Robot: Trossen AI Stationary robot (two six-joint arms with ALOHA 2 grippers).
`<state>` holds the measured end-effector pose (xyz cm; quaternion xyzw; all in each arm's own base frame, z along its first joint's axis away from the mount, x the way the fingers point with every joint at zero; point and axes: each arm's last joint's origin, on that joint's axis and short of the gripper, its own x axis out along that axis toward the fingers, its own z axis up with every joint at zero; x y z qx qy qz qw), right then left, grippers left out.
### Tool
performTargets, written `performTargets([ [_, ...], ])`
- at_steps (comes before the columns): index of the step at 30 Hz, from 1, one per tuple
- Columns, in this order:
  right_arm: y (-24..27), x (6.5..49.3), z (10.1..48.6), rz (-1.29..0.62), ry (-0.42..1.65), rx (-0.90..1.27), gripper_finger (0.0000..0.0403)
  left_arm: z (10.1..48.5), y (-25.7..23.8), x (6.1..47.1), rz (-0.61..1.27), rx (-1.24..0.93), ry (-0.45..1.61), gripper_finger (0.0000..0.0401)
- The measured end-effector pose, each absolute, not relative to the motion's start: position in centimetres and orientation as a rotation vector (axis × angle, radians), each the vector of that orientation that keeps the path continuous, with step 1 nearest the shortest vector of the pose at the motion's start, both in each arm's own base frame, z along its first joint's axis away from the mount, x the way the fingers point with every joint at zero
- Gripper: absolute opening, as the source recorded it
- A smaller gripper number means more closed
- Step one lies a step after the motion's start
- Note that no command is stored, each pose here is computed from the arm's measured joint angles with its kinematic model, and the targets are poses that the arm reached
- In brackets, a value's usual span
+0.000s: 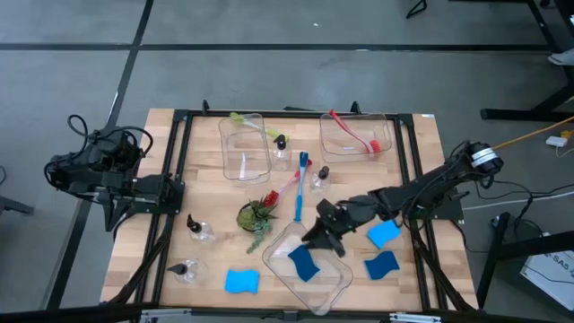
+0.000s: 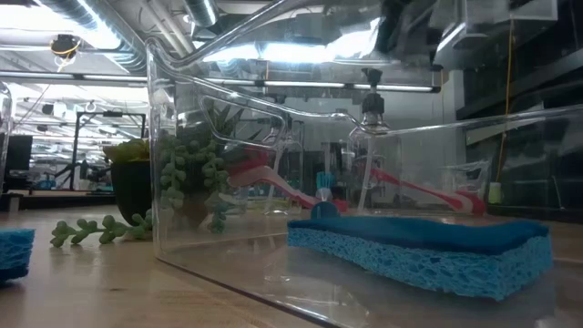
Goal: Pick & Place Kitchen Sink Supplies
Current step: Put the blue sponge into the bottom transparent bin
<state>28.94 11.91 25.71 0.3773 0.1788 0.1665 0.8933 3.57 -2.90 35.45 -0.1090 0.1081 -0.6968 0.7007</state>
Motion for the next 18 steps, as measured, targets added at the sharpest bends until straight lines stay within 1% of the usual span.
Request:
performTargets([
  [4, 14.0, 28.0, 28.6, 0.402, 0.328, 0.728, 0.0162, 35.4, -2.9, 3.6, -1.551, -0.243, 0.241, 0.0006],
  [7, 15.3, 27.6, 30.8, 0.393, 0.352, 0.652, 0.0162, 35.5, -2.9, 3.6, -1.552, -0.243, 0.241, 0.0006],
  [14, 16.6, 26.2, 35.2, 0.221, 0.594, 0.403, 0.0162, 35.5, -2.9, 3.6, -1.551, -0.243, 0.241, 0.0006],
  [18, 16.8, 25.0, 36.8, 0.137, 0.661, 0.320, 0.0162, 35.5, -2.9, 3.6, -1.552, -0.243, 0.241, 0.0006],
])
